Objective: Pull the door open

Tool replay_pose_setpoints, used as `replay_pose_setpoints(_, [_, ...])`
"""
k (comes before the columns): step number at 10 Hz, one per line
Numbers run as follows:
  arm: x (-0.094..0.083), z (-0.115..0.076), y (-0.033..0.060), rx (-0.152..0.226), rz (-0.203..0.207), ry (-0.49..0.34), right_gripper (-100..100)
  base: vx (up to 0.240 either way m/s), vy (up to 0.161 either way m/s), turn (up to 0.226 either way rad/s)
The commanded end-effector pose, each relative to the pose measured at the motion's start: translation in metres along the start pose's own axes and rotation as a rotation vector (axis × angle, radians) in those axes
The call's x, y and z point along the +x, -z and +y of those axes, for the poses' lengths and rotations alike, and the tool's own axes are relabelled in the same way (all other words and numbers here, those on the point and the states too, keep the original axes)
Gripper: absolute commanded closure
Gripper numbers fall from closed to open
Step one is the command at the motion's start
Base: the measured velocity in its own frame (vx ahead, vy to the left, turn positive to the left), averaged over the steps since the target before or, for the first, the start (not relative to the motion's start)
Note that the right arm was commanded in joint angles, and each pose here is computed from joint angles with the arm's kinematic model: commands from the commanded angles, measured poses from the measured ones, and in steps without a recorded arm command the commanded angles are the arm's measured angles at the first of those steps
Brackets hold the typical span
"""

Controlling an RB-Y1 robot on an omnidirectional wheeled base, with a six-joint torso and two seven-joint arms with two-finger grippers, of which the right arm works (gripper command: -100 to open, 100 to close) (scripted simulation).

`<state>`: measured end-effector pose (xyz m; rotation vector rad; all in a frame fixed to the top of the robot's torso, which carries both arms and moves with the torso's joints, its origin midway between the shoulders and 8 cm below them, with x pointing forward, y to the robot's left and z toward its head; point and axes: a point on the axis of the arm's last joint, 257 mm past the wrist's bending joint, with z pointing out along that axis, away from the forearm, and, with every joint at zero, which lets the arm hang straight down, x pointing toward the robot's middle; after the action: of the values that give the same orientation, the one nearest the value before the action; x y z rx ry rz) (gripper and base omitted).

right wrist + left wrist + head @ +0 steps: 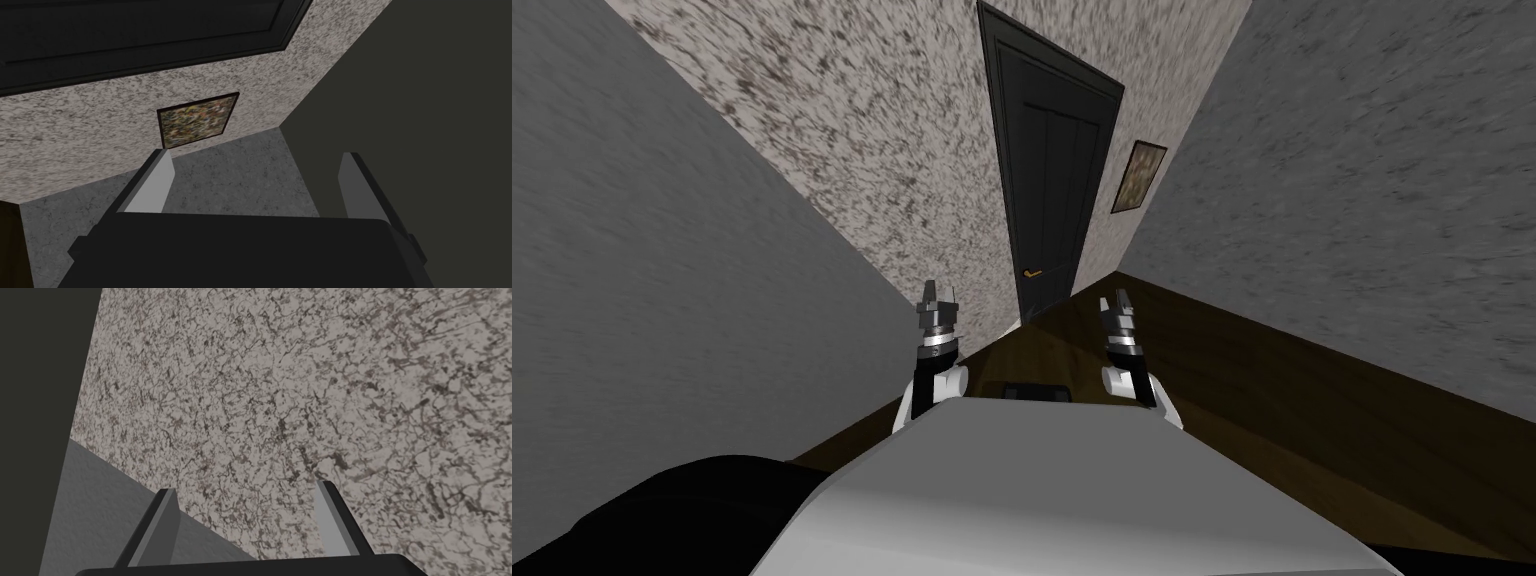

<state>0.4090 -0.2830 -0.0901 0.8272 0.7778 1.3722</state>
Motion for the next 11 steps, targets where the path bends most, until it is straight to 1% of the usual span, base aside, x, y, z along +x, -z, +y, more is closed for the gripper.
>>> replay_pose_setpoints(1, [0.0,-0.012,0.0015,0.015,0.003,-0.004,-100,0.047,-0.017,0.094])
replay_pose_setpoints(5, [0.0,-0.046,0.0051,0.061,0.012,-0.019,-100,0.086,-0.027,0.177])
replay_pose_setpoints(6, [0.0,-0.05,0.0069,0.07,0.011,-0.019,-100,0.059,-0.025,0.059])
replay_pose_setpoints(7, [0.0,-0.06,0.0085,0.084,0.013,-0.022,-100,0.053,-0.025,0.104])
replay_pose_setpoints(8, [0.0,-0.066,0.0083,0.09,0.016,-0.026,-100,0.078,-0.039,0.199])
replay_pose_setpoints(9, [-0.001,-0.07,0.0104,0.099,0.014,-0.026,-100,0.052,-0.028,0.066])
replay_pose_setpoints(11, [-0.001,-0.087,0.013,0.123,0.017,-0.031,-100,0.058,-0.021,0.146])
